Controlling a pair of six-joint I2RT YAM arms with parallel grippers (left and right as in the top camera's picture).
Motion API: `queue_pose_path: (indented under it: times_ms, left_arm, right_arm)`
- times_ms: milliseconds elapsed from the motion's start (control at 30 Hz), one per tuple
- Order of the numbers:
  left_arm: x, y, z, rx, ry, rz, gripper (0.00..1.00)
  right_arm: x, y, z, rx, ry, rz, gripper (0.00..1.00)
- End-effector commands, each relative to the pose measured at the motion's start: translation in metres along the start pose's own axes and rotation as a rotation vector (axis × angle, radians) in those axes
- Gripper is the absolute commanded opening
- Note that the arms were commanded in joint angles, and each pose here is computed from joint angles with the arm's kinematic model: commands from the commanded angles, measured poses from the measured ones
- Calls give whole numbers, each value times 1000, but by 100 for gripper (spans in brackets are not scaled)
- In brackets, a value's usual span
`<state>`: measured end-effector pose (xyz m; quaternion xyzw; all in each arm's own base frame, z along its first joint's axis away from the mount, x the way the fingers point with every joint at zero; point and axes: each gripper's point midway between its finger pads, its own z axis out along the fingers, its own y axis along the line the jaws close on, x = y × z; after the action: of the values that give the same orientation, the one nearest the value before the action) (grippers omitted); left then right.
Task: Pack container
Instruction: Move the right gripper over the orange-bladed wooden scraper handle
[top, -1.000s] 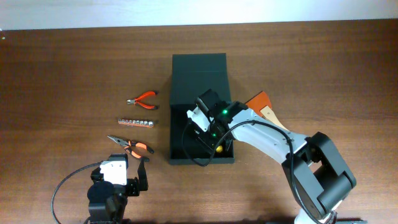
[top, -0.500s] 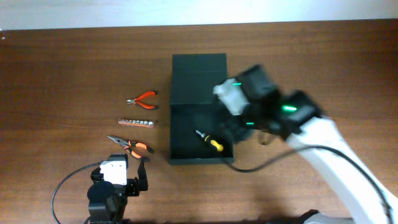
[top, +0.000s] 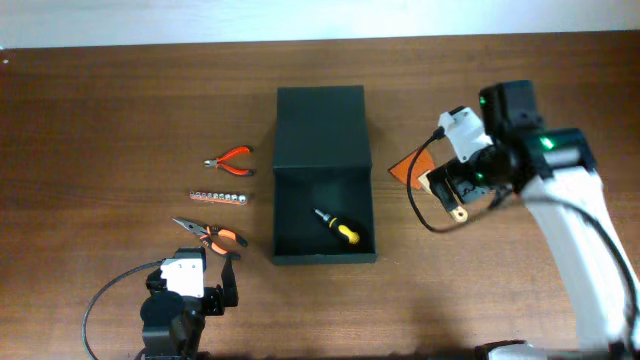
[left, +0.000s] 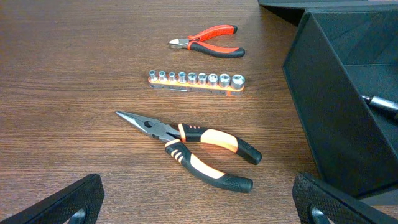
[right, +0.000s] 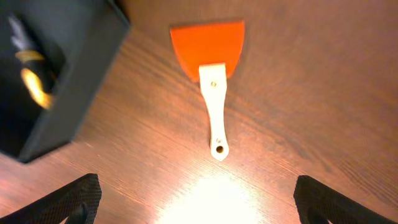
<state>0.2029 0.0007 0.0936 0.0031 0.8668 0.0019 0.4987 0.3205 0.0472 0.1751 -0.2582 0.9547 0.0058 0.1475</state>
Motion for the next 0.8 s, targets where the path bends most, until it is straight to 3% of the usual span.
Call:
queue_pose_path:
  times_ms: [0,300,767]
  left_arm:
    - [1,0,1,-3,-4,-7,99]
    - [1,0,1,-3,-4,-7,99]
    - [1,0,1,-3,-4,-7,99]
  right_arm:
    - [9,-3,40,-40,113,-58,99]
    - [16,-4,113,-114,251,-48,99]
    - [34,-23,140,-239,255,114,100]
